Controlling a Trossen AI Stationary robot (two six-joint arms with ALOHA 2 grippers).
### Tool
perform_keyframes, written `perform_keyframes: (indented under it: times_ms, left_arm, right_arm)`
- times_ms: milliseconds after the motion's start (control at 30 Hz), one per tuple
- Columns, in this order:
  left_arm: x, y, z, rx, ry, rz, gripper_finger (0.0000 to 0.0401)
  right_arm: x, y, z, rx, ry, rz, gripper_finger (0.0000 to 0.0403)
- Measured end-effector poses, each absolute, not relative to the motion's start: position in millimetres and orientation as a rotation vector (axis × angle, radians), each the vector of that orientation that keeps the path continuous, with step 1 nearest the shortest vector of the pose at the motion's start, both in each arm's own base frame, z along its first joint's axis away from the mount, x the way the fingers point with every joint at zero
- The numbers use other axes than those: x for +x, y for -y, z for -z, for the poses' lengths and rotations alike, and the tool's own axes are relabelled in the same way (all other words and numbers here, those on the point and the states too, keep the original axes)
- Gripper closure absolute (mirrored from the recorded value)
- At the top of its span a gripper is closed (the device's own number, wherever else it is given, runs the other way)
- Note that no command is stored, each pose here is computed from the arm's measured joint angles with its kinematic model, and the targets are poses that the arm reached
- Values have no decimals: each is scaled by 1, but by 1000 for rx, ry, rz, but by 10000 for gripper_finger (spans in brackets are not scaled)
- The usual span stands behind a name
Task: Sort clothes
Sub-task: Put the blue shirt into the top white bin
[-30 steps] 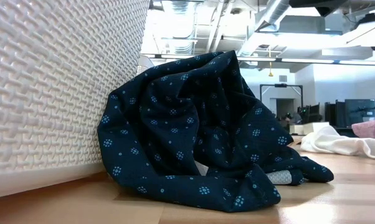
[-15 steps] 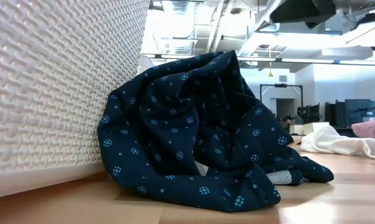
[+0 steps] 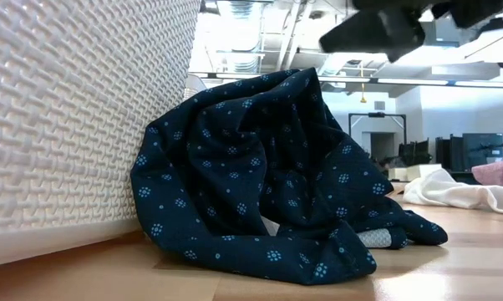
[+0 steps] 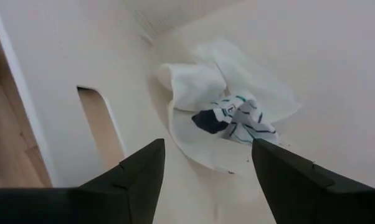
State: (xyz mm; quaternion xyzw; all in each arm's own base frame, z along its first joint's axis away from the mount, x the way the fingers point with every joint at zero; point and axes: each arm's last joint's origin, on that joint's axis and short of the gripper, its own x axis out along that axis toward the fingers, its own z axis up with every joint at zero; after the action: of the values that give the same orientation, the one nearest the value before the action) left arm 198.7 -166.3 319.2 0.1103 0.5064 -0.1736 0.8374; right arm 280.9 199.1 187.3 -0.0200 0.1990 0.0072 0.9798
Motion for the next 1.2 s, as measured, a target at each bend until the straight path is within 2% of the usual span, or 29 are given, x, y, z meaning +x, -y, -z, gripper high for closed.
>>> perform_keyframes:
  times_ms: [400,667,933,1200]
  left_arm:
    - [200,167,-320,246,-1056,375,165]
    - [200,167,-320,261,-1051,380,165]
    - [200,167,-320,269,-1046,374,165]
    - [200,166,-320,272,-1043,364,165]
  right_arm:
    - [306,-189,-148,-37,-416,50,38]
    - [324,-182,-116,-54,-471,75,31]
    - [345,-179,-91,-67,-506,126,55]
    - [343,-168,-82,-28,-605,198,134]
